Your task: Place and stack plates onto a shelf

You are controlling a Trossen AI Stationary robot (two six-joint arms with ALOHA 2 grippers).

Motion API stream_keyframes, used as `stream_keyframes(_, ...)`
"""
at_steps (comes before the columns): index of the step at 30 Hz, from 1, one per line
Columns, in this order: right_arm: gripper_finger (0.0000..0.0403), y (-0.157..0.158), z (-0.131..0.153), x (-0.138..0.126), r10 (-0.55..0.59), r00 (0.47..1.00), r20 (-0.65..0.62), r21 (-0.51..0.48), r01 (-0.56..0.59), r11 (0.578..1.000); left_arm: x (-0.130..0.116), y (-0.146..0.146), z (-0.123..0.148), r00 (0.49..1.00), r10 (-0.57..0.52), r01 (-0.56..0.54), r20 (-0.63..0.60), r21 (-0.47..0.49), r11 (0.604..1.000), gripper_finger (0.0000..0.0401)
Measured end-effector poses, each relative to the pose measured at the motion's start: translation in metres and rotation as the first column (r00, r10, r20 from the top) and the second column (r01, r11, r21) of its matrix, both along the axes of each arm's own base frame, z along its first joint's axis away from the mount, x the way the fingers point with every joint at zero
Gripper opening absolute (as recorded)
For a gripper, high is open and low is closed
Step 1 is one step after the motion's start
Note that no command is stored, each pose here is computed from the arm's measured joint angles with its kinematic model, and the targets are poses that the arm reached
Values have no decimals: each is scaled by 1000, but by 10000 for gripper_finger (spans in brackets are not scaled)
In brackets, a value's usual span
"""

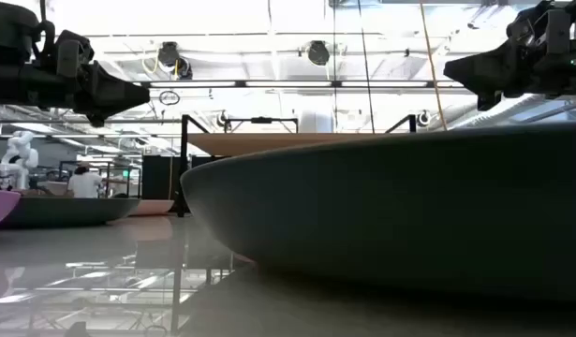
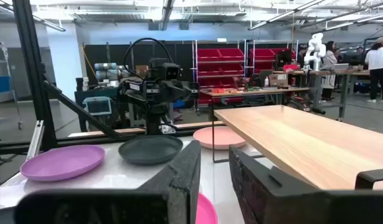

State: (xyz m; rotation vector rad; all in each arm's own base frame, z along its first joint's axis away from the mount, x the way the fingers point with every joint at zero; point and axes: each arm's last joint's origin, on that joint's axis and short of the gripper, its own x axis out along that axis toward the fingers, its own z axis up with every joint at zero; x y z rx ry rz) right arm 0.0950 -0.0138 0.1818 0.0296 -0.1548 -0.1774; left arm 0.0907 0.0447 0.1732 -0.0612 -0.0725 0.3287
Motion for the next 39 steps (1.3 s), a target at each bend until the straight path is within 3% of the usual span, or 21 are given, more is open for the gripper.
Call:
stream_keyframes(11,70,0,7,-1,3,998,70,11,-4,1000,0,0,0,1000,0,0,0,0,1000,108)
stream_keyframes(19,70,1,13,-1,36,998,48,-12,-35,999,0,0,0,1000,0,0,0,0,1000,108)
stream_keyframes(27,70,-3,21,8,-73,993,-88,-120,62,991,0,0,0,1000,0,0,0,0,1000,108)
stream_keyframes(34,70,-4,43,24,-60,986,-155,-103,44,994,0,0,0,1000,0,0,0,0,1000,108)
stream_keyframes(39,70,-2,56,38,29,981,-194,-71,-44,997,0,0,0,1000,0,0,0,0,1000,108)
